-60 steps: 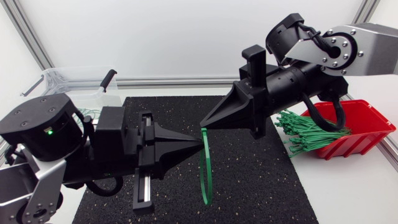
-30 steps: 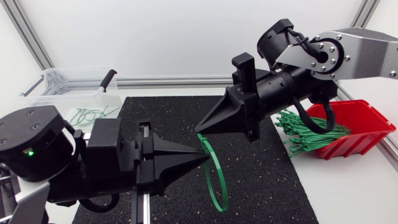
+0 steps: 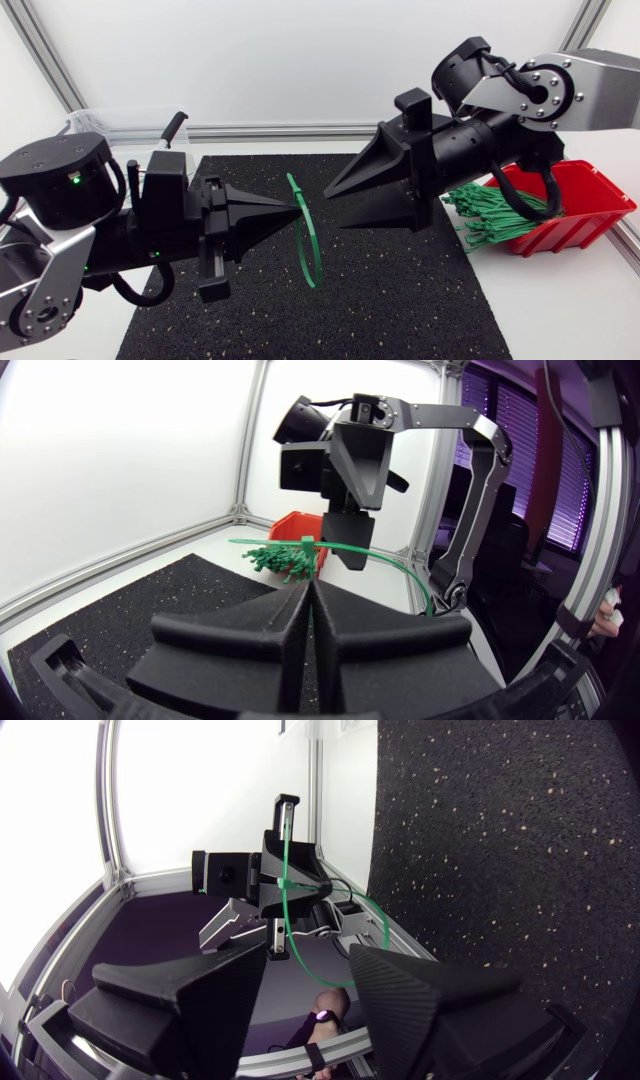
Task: Take a green cable tie from the red box, thread the tail through the head to close it, then place it in the transparent bin on the left.
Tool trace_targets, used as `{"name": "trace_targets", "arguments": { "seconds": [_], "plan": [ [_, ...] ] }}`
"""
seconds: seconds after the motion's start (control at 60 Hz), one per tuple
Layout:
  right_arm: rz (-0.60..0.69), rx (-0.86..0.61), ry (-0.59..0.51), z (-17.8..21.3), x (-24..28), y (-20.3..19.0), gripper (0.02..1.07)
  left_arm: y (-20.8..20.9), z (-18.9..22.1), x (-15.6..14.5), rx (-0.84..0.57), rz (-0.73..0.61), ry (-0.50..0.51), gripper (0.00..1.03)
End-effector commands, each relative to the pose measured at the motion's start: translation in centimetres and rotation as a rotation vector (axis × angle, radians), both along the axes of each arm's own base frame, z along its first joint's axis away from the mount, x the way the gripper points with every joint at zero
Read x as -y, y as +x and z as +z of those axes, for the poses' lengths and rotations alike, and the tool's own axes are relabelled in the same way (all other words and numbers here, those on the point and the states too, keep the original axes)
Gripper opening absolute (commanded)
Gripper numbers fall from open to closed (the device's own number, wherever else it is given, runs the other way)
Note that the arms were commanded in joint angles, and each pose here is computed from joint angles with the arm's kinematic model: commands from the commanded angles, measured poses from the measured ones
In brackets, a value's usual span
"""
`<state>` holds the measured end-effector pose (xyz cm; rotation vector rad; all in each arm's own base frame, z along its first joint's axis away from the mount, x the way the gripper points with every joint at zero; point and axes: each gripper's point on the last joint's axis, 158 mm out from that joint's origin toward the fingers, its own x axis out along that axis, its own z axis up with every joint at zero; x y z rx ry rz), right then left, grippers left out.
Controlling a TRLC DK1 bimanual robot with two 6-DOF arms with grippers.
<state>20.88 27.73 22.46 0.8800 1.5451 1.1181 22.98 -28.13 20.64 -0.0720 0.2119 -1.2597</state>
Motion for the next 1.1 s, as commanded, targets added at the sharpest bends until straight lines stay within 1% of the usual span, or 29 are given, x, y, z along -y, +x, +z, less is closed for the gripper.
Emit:
{"name": "trace_targets", "arguments": {
  "seconds": [0.0,0.117,0.2,0.267,0.367,0.433,0.483,0.533,0.617,0.683,0.75,0.8,0.817,0.917,1.033,1.083],
  "plan": [
    [-0.056,0.001,-0.031,-1.8,1.6,1.9,1.03,1.9,0.2,-0.7,-0.053,0.037,-0.005,0.04],
    [-0.144,0.052,-0.159,-5.0,3.8,4.7,1.03,3.6,-1.1,-2.2,-0.098,0.099,0.032,0.04],
    [-0.198,0.123,-0.310,-7.8,5.7,6.4,1.03,5.6,-1.9,-3.9,-0.114,0.189,0.077,0.04],
    [-0.227,0.164,-0.360,-8.4,6.9,7.2,1.03,7.1,-2.1,-5.6,-0.113,0.265,0.112,0.04],
    [-0.301,0.278,-0.462,-9.1,9.2,9.1,1.03,9.2,-2.1,-8.4,-0.098,0.386,0.165,0.04],
    [-0.333,0.345,-0.521,-9.1,10.4,9.8,1.03,10.5,-1.7,-10.5,-0.065,0.469,0.190,0.04],
    [-0.364,0.404,-0.581,-9.3,11.6,10.4,1.03,11.9,-1.2,-12.8,-0.031,0.564,0.218,0.04],
    [-0.386,0.445,-0.611,-9.1,12.2,10.6,1.03,12.7,-0.6,-14.3,-0.011,0.623,0.231,0.04],
    [-0.413,0.537,-0.673,-8.9,13.2,11.1,1.03,14.6,1.2,-17.8,0.034,0.737,0.243,0.04],
    [-0.438,0.610,-0.697,-8.3,13.8,11.6,1.03,16.2,3.0,-20.7,0.056,0.823,0.236,0.04],
    [-0.457,0.669,-0.733,-8.1,14.6,12.1,1.03,18.5,5.1,-24.8,0.078,0.940,0.232,0.04],
    [-0.464,0.713,-0.762,-7.9,15.2,12.3,1.03,19.6,6.5,-26.4,0.089,0.982,0.219,0.04],
    [-0.467,0.725,-0.767,-7.9,15.3,12.4,1.03,20.1,7.2,-27.5,0.096,1.007,0.213,0.04],
    [-0.485,0.764,-0.788,-7.7,16.0,12.2,1.03,22.4,10.6,-32.9,0.148,1.163,0.159,0.04],
    [-0.497,0.806,-0.810,-7.4,16.6,11.9,1.03,24.3,13.2,-37.4,0.214,1.293,0.151,0.04],
    [-0.501,0.819,-0.818,-7.3,16.8,11.8,1.03,25.1,13.5,-39.0,0.212,1.329,0.156,0.04]
  ]
}}
